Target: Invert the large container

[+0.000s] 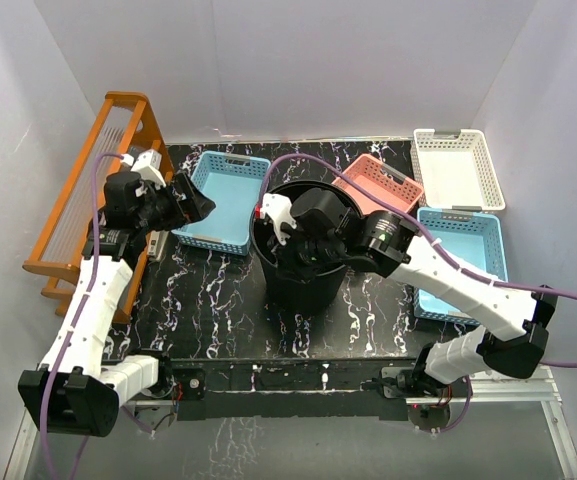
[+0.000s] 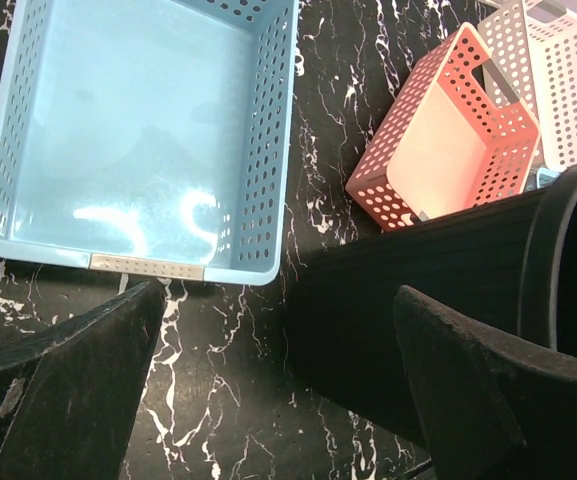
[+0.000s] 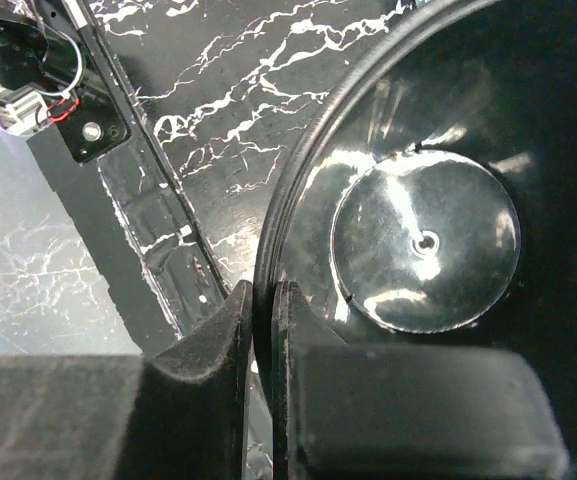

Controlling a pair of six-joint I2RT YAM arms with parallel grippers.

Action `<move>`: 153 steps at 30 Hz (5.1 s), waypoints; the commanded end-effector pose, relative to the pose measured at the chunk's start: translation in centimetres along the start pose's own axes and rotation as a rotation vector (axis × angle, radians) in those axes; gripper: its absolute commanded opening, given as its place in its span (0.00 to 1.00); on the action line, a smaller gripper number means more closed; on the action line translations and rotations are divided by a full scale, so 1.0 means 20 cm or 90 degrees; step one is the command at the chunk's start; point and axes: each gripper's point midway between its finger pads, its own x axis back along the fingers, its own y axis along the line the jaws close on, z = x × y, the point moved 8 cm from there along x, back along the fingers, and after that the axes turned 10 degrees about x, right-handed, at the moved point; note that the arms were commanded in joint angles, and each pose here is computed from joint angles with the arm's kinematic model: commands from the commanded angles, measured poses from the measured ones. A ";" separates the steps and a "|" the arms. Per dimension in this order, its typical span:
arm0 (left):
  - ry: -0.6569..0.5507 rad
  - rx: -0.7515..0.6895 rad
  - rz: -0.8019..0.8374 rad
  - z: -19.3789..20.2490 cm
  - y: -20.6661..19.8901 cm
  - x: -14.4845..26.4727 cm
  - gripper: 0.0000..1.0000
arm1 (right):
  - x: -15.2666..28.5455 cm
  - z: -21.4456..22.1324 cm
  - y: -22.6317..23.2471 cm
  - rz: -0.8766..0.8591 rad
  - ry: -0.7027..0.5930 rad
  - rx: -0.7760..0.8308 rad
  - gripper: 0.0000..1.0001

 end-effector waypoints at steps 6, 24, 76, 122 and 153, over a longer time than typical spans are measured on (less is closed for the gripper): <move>-0.033 -0.032 -0.036 -0.03 -0.01 0.10 0.99 | 0.16 -0.22 0.07 -0.040 -0.181 -0.049 0.00; -0.104 -0.035 0.009 -0.17 -0.18 0.28 0.99 | 0.08 -0.07 0.10 -0.039 -0.458 -0.407 0.00; 0.266 0.353 -0.148 0.54 0.03 0.48 0.99 | -0.17 0.47 -0.16 0.281 -0.084 -0.402 0.35; 0.216 0.239 -0.243 0.39 0.04 0.53 0.99 | -0.05 0.44 -0.20 0.327 -0.093 -0.371 0.48; 0.290 0.336 -0.058 0.58 0.04 0.40 0.96 | 0.10 0.35 -0.22 0.360 -0.129 -0.371 0.60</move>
